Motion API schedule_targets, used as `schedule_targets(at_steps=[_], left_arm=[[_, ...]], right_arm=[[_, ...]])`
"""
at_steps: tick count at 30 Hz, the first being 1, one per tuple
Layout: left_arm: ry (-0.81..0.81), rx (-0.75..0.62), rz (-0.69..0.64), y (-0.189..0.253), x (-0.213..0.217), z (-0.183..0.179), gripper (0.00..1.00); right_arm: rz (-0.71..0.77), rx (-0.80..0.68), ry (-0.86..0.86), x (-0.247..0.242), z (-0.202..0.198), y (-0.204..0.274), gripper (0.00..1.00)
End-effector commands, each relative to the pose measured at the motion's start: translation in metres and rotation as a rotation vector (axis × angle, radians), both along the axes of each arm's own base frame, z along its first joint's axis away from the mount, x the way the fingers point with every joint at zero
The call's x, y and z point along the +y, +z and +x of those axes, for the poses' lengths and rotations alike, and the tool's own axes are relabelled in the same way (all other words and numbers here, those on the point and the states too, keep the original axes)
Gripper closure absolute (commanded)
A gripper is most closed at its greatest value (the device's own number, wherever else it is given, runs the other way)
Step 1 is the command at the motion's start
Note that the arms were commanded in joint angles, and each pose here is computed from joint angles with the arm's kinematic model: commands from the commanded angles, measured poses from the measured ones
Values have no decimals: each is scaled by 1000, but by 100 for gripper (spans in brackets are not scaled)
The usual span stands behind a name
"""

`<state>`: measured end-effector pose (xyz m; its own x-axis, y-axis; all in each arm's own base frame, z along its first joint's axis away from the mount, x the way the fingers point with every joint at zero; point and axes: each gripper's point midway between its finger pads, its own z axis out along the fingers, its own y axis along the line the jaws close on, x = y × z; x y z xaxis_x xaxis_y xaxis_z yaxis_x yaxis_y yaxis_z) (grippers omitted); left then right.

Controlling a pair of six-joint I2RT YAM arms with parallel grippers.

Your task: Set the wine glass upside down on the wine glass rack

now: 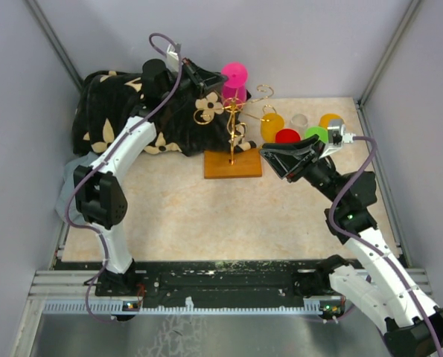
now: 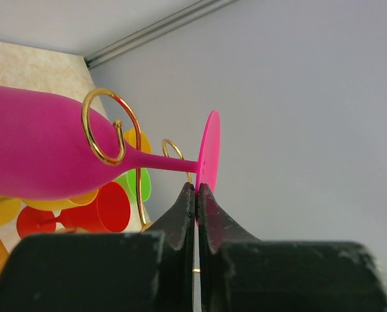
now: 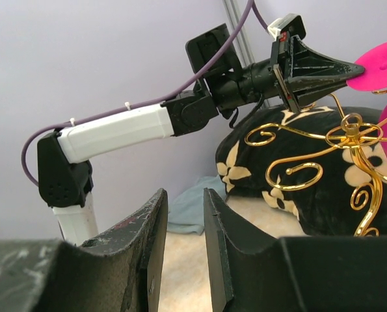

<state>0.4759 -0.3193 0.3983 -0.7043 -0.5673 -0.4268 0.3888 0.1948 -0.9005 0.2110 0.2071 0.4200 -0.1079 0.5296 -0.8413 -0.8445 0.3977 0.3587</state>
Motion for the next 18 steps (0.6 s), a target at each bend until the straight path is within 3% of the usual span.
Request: schedule_targets(at_steps=[1, 18], left_arm=[[41, 3, 8, 5, -2, 10, 100], [165, 53, 16, 7, 9, 25, 100]], right_arm=[[16, -61, -15, -4, -3, 11, 71], [18, -51, -10, -3, -1, 5, 71]])
